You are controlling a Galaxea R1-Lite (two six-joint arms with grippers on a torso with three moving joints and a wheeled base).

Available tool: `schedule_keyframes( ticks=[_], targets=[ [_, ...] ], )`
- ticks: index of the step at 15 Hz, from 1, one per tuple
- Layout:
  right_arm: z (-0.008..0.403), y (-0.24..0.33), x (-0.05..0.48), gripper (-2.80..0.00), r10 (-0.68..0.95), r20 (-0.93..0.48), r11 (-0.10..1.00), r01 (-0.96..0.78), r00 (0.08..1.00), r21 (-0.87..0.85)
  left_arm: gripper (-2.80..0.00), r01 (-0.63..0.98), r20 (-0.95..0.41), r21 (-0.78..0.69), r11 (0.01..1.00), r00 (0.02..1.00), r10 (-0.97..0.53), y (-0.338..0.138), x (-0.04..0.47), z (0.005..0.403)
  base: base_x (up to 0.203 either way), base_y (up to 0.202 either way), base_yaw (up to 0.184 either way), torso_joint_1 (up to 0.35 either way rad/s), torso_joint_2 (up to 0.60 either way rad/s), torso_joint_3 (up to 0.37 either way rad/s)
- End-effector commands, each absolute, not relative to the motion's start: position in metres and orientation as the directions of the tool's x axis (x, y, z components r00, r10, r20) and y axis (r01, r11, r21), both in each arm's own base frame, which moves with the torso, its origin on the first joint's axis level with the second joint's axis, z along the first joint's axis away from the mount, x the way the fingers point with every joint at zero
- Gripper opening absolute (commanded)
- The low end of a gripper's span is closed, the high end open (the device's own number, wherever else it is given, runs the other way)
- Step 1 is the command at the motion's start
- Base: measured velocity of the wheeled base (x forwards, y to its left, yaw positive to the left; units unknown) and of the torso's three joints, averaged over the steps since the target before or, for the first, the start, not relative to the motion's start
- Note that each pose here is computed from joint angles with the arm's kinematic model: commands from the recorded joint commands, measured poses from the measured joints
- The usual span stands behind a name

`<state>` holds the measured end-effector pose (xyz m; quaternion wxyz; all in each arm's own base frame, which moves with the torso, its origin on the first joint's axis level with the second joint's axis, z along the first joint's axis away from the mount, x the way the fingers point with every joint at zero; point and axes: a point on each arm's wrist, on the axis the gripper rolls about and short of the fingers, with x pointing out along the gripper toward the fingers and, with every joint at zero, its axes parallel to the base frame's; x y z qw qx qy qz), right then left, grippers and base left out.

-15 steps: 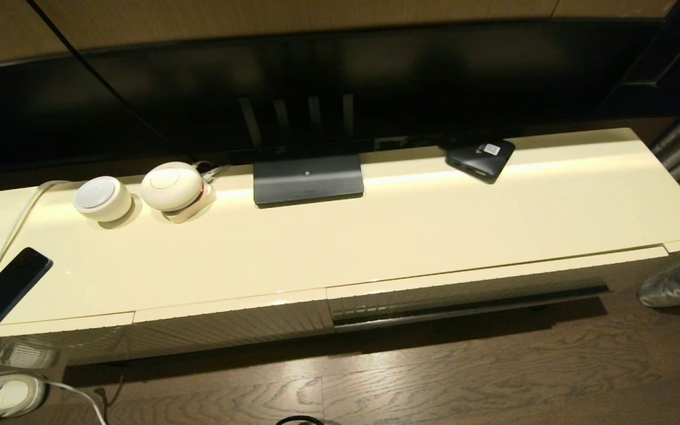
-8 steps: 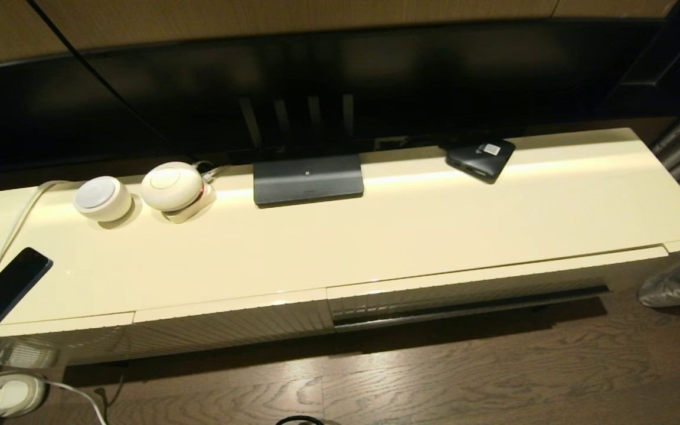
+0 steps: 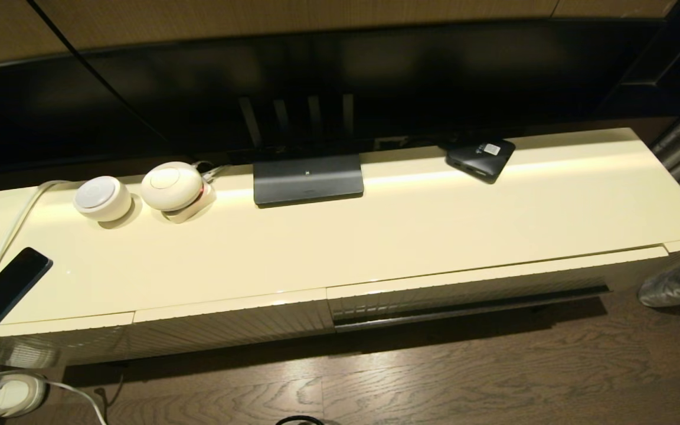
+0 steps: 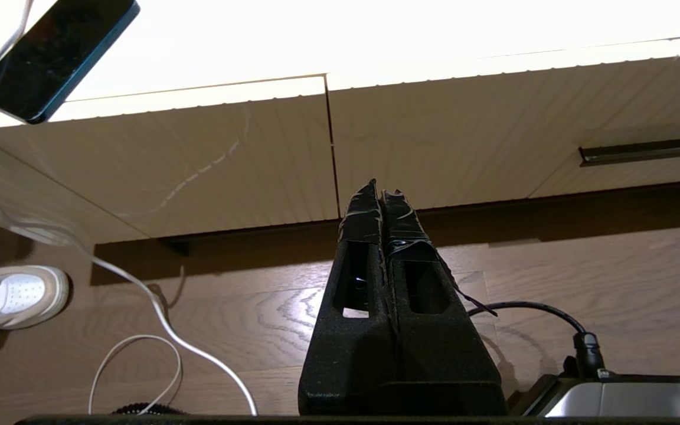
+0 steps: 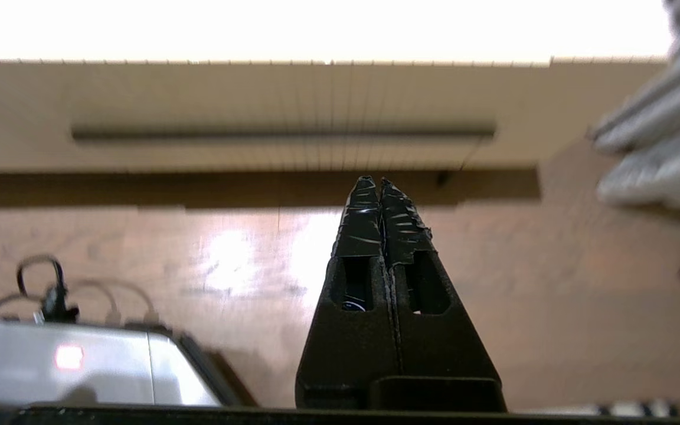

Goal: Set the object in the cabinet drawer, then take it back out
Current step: Open the drawer

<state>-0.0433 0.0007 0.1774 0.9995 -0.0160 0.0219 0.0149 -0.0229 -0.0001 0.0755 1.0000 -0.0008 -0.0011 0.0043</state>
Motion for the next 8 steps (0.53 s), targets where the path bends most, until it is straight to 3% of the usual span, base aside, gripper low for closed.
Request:
schedule_keyframes(
  ticks=[1,4,8],
  targets=[
    [0.224,0.001,-0.017,-2.80,0.033,-0.105,0.998,-0.039,0.994,-0.050,-2.80,-0.009,-0.002,-0.002,1.000,1.000,0.009,0.000,-0.023,0.075,0.000,0.000,0.000,0.000,0.00,0.000],
    [0.257,0.001,0.022,-2.80,0.043,-0.192,0.988,-0.070,0.981,-0.140,-2.80,-0.009,-0.002,-0.002,1.000,1.000,0.009,0.000,-0.023,0.075,0.000,0.000,0.000,0.000,0.00,0.000],
    [0.268,0.004,0.085,-2.80,0.072,-0.354,0.947,-0.175,0.932,-0.268,-2.80,-0.009,-0.002,-0.002,1.000,1.000,0.009,0.000,-0.023,0.075,0.000,0.000,0.000,0.000,0.00,0.000]
  ],
)
